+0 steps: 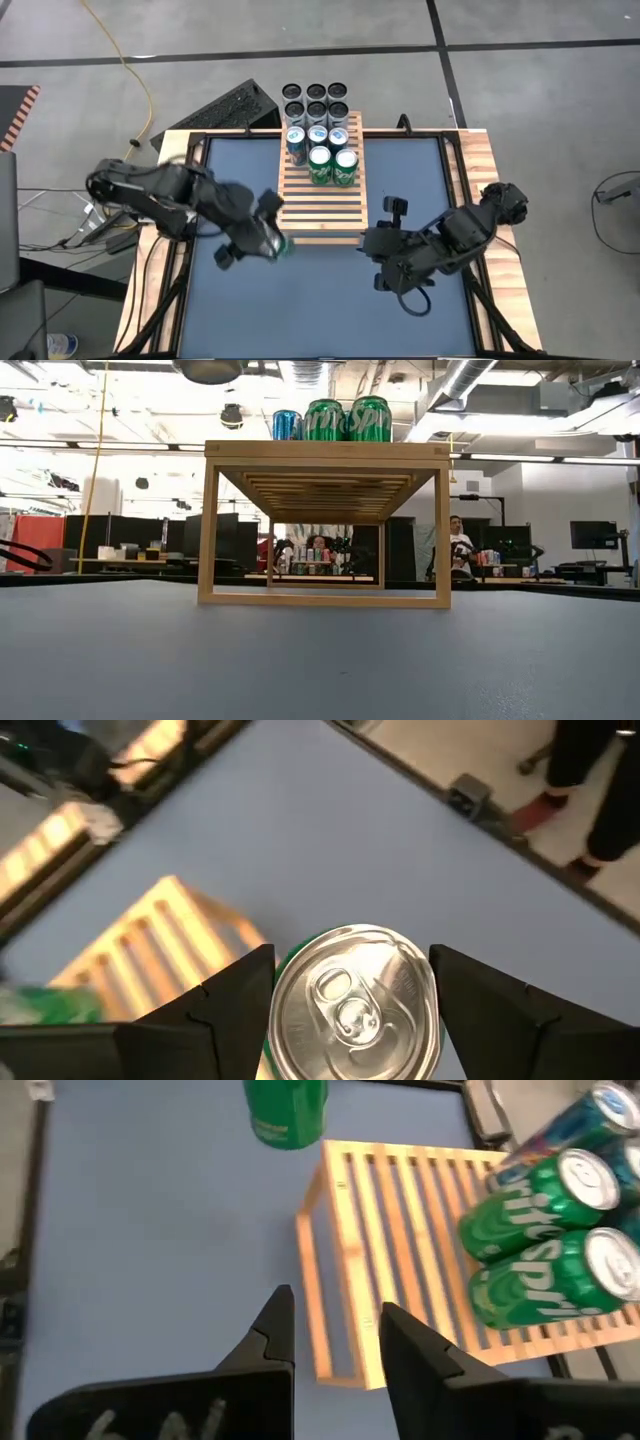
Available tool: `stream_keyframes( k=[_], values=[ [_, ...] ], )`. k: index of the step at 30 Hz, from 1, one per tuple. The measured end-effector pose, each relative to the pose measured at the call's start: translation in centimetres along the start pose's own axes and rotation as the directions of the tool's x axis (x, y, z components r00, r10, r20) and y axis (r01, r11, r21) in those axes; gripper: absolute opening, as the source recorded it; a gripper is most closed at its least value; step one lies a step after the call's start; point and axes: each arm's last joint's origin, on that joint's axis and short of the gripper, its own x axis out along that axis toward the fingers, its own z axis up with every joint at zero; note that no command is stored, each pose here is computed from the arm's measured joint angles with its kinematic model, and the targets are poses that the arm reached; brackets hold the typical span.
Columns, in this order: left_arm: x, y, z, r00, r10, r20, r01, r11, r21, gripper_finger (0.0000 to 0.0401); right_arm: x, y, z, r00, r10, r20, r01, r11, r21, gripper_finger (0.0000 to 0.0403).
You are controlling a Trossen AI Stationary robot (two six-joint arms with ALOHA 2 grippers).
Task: Place canned beverage on shelf
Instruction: Put the green soda can on the shelf aligned to the other green soda can
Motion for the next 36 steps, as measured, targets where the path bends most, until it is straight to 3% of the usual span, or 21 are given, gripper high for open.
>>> stream_keyframes(
  k=[5, 12, 19, 23, 25, 27, 30, 32, 36],
  values=[
    [-2.6, 2.4, -1.9, 0.998, 0.063, 0.006, -0.063, 0.998, 0.032, 0.0232, 1.2, -1.6, 0.6, 0.999, -0.042, -0.018, 0.043, 0.998, 0.040, 0.0098],
    [-3.5, 6.4, -5.0, 0.997, 0.078, -0.008, -0.077, 0.995, 0.065, 0.0230, 2.5, -3.7, 1.3, 0.995, -0.090, -0.041, 0.094, 0.992, 0.090, 0.0098],
    [-4.4, 10.5, -8.6, 0.996, 0.084, 0.011, -0.085, 0.996, 0.021, 0.0203, 3.2, -4.9, 1.6, 0.991, -0.118, -0.057, 0.125, 0.985, 0.122, 0.0098],
    [-5.3, 10.5, -10.2, 0.999, 0.034, -0.039, -0.040, 0.989, -0.140, 0.0184, 3.4, -5.3, 1.7, 0.990, -0.126, -0.063, 0.133, 0.983, 0.123, 0.0098],
    [-6.2, 10.0, -10.5, 0.999, 0.029, -0.035, -0.034, 0.986, -0.166, 0.0176, 3.5, -5.5, 1.7, 0.990, -0.129, -0.064, 0.135, 0.985, 0.106, 0.0098],
    [-7.0, 9.7, -10.3, 0.995, 0.085, -0.061, -0.093, 0.983, -0.156, 0.0168, 3.6, -5.6, 1.7, 0.989, -0.131, -0.065, 0.137, 0.985, 0.100, 0.0098],
    [-8.5, 9.0, -10.2, 0.965, 0.213, -0.155, -0.240, 0.953, -0.184, 0.0154, 3.7, -5.8, 1.8, 0.988, -0.136, -0.067, 0.142, 0.984, 0.103, 0.0098],
    [-9.8, 8.0, -9.9, 0.946, 0.278, -0.169, -0.317, 0.907, -0.278, 0.0142, 3.7, -5.9, 1.8, 0.988, -0.138, -0.069, 0.145, 0.985, 0.096, 0.0098],
    [-11.5, 5.6, -8.6, 0.959, 0.275, -0.064, -0.267, 0.810, -0.522, 0.0106, 3.9, -6.2, 1.9, 0.987, -0.144, -0.073, 0.150, 0.986, 0.077, 0.0098]
  ],
)
